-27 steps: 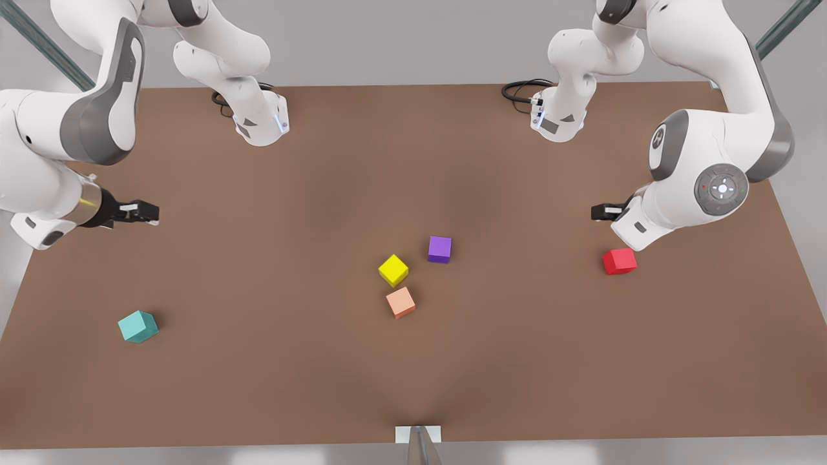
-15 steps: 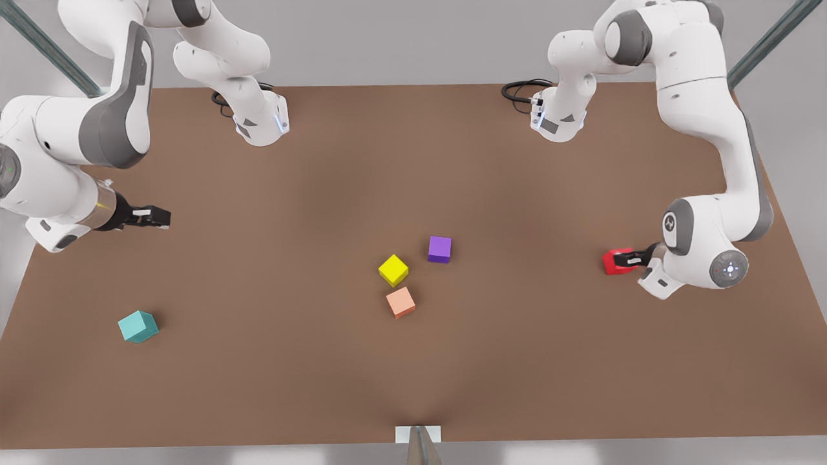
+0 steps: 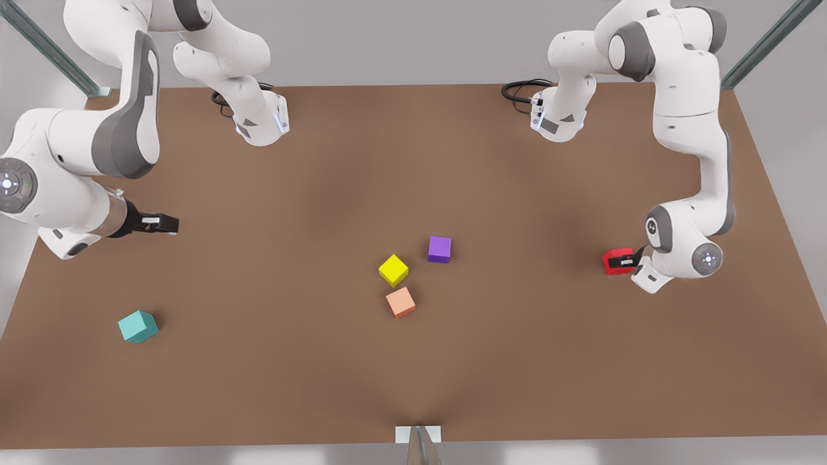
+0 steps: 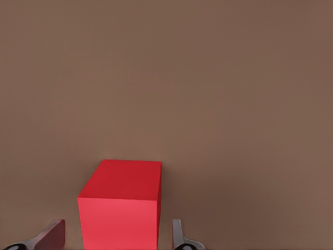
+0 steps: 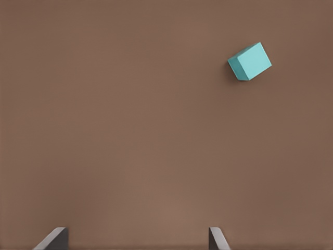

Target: Pick up red wooden cube and pass to hand red wooden cube and place in blue wooden cube

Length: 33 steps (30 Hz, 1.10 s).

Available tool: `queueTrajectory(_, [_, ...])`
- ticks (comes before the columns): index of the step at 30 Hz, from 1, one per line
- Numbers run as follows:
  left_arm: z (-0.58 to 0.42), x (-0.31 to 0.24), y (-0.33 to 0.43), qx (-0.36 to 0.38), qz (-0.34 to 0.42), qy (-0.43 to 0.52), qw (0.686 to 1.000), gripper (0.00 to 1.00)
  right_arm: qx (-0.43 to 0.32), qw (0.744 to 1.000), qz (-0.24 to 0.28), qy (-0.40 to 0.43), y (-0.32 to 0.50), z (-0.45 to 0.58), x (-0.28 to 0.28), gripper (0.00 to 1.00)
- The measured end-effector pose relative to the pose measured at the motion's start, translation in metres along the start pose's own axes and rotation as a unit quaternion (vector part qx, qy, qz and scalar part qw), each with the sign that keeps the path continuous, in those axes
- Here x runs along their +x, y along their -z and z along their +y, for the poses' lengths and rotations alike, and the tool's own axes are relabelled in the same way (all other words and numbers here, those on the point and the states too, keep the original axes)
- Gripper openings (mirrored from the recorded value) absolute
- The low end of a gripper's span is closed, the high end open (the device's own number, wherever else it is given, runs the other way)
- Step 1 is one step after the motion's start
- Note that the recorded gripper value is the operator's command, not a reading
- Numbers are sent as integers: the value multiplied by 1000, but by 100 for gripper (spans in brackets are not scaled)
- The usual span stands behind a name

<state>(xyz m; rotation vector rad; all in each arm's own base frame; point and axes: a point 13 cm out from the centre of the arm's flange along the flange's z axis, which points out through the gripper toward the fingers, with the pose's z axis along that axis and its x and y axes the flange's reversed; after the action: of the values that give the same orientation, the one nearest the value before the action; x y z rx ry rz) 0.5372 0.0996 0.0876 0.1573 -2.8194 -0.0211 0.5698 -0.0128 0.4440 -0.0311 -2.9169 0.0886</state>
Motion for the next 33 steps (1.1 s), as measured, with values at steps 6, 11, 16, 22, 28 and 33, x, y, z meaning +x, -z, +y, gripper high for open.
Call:
queueTrajectory(6, [3,-3,-26,-5,1,-16,1000,100,-3,1000,5,-6,-5,1,0,100])
queueTrajectory(11, [4,-7,-40,-8,1,-25,1000,100,-3,1000,8,-10,-8,1,-1,100])
queueTrajectory(16, [2,-11,-45,-4,-4,-28,1000,76,-4,1000,9,-13,-9,1,-2,100])
queueTrajectory(22, [-20,-20,-30,12,-23,-34,999,76,-5,1000,13,-15,-13,2,-1,100])
queueTrajectory(28, [-180,-38,44,112,-46,-67,990,76,-5,1000,16,-16,-16,3,-3,100])
queueTrajectory(33, [-411,7,119,291,21,-132,947,76,-29,999,35,-5,-33,13,-9,100])
